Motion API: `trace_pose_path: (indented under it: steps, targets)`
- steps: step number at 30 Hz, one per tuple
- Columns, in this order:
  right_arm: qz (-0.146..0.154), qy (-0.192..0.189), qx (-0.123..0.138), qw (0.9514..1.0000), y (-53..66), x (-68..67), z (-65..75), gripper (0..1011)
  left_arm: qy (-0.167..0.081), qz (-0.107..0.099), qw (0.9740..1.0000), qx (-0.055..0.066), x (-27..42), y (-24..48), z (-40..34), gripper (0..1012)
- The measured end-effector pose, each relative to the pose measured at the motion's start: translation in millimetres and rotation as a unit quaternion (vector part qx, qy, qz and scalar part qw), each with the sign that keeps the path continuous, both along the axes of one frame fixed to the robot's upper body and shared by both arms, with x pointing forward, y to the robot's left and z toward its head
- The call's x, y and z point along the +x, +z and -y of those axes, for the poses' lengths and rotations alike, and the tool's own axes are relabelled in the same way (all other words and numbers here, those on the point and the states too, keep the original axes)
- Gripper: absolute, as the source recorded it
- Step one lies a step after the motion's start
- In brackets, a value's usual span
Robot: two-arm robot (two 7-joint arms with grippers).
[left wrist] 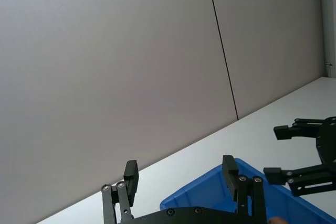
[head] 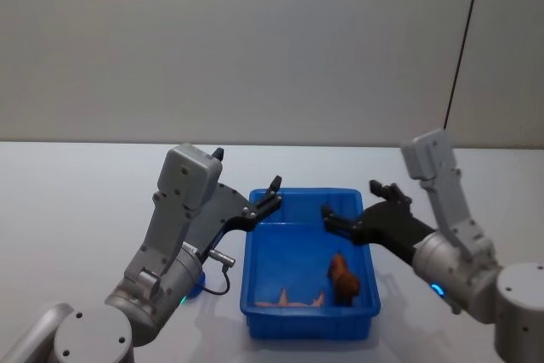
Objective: Pick up the two dolls from the table and place them into the box.
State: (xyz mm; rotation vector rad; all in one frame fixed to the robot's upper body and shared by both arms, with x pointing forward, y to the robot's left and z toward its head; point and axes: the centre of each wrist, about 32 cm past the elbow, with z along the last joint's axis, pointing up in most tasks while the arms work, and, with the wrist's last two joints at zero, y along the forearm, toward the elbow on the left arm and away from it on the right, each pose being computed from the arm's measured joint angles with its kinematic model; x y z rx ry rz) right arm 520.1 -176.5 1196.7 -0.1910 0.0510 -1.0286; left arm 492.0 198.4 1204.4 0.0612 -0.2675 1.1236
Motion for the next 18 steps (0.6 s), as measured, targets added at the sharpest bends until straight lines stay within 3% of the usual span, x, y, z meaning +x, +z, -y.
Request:
trace_pose_path:
  steps: [12,18]
  targets:
    - [0.014,-0.011,-0.013,0.9998,-6.5,-8.8,36.2,1003,0.000,0.000,1.0000,0.000,0.0,0.0,0.0,1001]
    - [0.018,-0.012,-0.018,0.9996,-8.6,-12.2,46.0,1003,0.000,0.000,1.0000,0.000,0.0,0.0,0.0,1001]
